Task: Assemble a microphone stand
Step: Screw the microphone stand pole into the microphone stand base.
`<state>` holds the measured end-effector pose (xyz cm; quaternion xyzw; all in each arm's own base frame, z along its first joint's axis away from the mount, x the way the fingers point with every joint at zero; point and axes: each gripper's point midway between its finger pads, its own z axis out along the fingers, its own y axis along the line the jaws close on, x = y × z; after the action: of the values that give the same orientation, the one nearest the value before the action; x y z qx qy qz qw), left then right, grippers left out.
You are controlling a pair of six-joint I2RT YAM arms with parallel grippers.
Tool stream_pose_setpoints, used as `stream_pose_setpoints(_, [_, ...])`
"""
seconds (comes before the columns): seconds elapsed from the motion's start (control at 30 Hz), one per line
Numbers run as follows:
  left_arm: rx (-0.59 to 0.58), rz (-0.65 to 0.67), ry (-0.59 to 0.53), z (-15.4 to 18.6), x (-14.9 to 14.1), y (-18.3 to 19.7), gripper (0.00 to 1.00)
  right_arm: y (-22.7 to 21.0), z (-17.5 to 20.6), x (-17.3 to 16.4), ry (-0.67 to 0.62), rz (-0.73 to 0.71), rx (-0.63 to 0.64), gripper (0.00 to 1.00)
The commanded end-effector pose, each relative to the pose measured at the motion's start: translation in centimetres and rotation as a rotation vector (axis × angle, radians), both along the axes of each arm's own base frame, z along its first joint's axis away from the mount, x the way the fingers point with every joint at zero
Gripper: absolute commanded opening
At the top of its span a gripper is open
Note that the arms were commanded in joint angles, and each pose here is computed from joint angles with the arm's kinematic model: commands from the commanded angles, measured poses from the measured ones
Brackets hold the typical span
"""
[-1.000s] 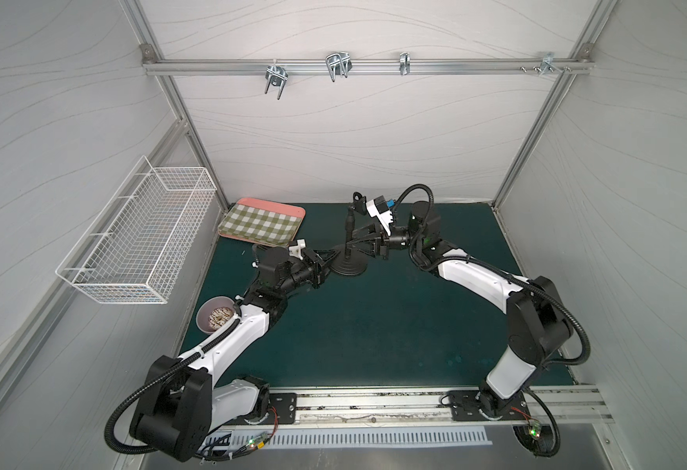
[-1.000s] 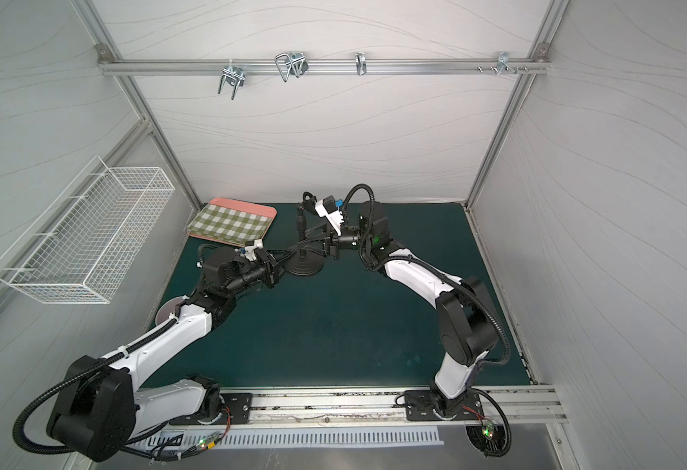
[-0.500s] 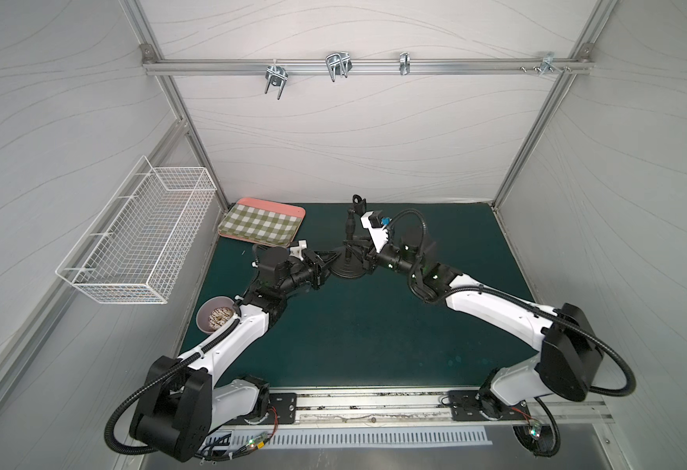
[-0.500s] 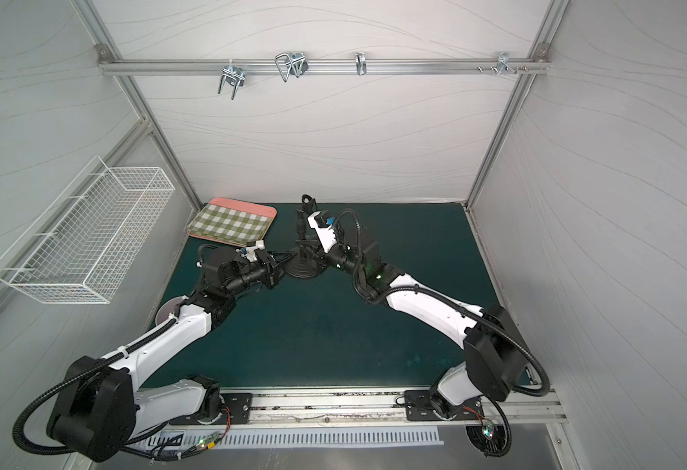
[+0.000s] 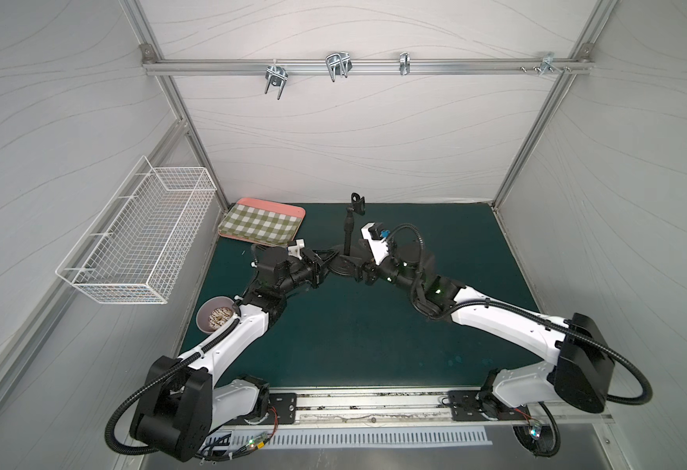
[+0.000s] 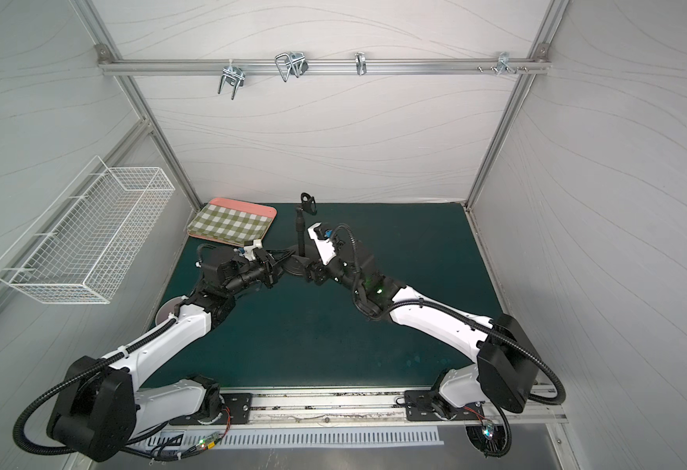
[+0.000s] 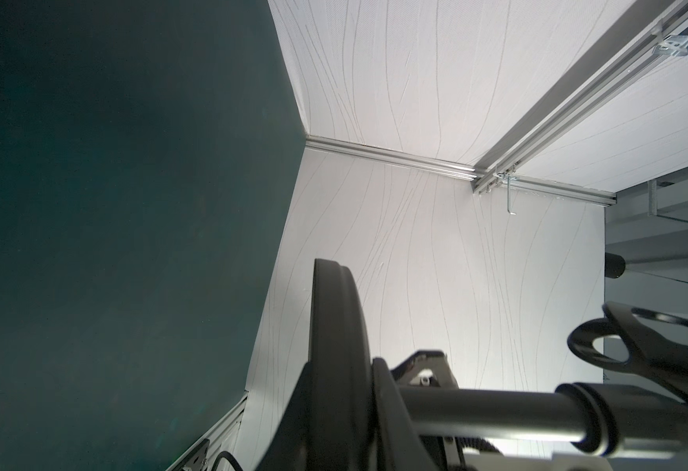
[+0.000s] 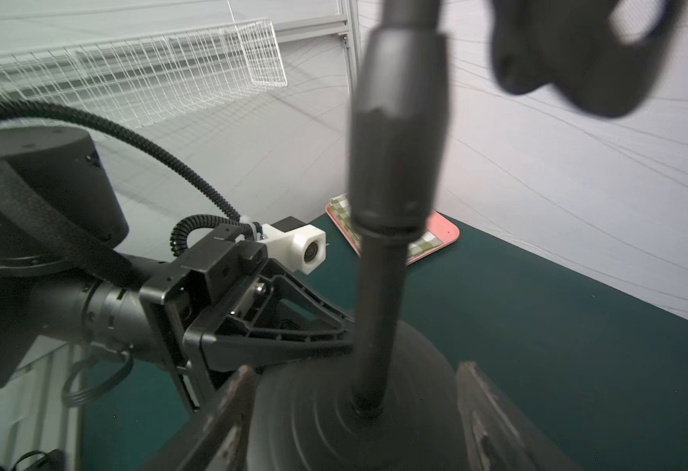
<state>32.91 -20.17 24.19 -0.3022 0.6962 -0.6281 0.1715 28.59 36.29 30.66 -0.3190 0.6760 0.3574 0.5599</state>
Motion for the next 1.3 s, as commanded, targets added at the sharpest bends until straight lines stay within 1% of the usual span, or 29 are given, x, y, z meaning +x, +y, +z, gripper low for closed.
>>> stream_pose_setpoints(0.0, [-0.076,-0.016,-0.156,5.6,0.3,-0.3,0.0,-0.8,2.0,-1.5,0.002,0.276,0.095,0.76])
stream_pose_setpoints(0.07, [-0.073,-0.018,-0.153,5.5,0.2,-0.3,0.0,-1.3,2.6,-1.4,0.016,0.397,0.137,0.73])
stream_pose_setpoints(0.13, [-0.071,-0.019,-0.155,5.6,0.1,-0.3,0.0,-1.5,3.0,-1.3,0.038,0.503,0.151,0.71])
stream_pose_setpoints(0.2, [-0.071,-0.016,-0.156,5.6,0.0,-0.2,0.0,-1.2,3.3,-1.3,0.059,0.578,0.136,0.68])
stream_pose_setpoints(0.33, [-0.071,-0.011,-0.157,5.7,0.2,-0.2,0.0,-0.3,3.6,-2.2,0.071,0.719,0.115,0.68])
stream_pose_setpoints(0.5, [-0.073,-0.019,-0.155,5.7,0.2,-0.3,0.0,0.9,2.6,-1.2,0.096,0.728,0.105,0.65])
stream_pose_setpoints(0.67, [-0.074,-0.022,-0.152,5.7,0.2,-0.4,0.0,2.8,1.5,-1.1,0.112,0.758,0.095,0.61])
stream_pose_setpoints(0.8, [-0.075,-0.024,-0.15,5.6,0.1,-0.4,0.0,3.6,0.9,-0.3,0.123,0.743,0.095,0.51])
stream_pose_setpoints(0.87, [-0.075,-0.023,-0.15,5.6,0.1,-0.4,0.0,3.8,1.0,-0.3,0.117,0.737,0.099,0.41])
stream_pose_setpoints(0.93, [-0.074,-0.017,-0.148,5.5,0.2,-0.3,0.0,4.0,1.1,-0.4,0.11,0.711,0.097,0.27])
stream_pose_setpoints(0.97, [-0.074,-0.015,-0.148,5.6,0.2,-0.2,0.0,4.1,1.2,-0.4,0.103,0.68,0.094,0.23])
stream_pose_setpoints(1.03, [-0.074,-0.013,-0.15,5.5,0.3,-0.2,0.0,4.3,1.1,-0.3,0.075,0.572,0.078,0.13])
stream_pose_setpoints(1.07, [-0.074,-0.014,-0.148,5.5,0.3,-0.3,0.0,4.4,1.0,-0.4,0.057,0.526,0.07,0.11])
stream_pose_setpoints(1.17, [-0.075,-0.014,-0.145,5.3,0.4,-0.3,0.0,4.5,0.5,-0.6,0.027,0.325,0.051,0.04])
stream_pose_setpoints(1.2, [-0.075,-0.013,-0.143,5.2,0.5,-0.2,0.0,4.4,0.3,-0.3,0.028,0.225,0.043,0.01])
stream_pose_setpoints(1.27, [-0.077,-0.011,-0.141,5.1,0.5,-0.2,0.0,3.7,-0.3,0.4,0.036,0.025,0.029,0.01])
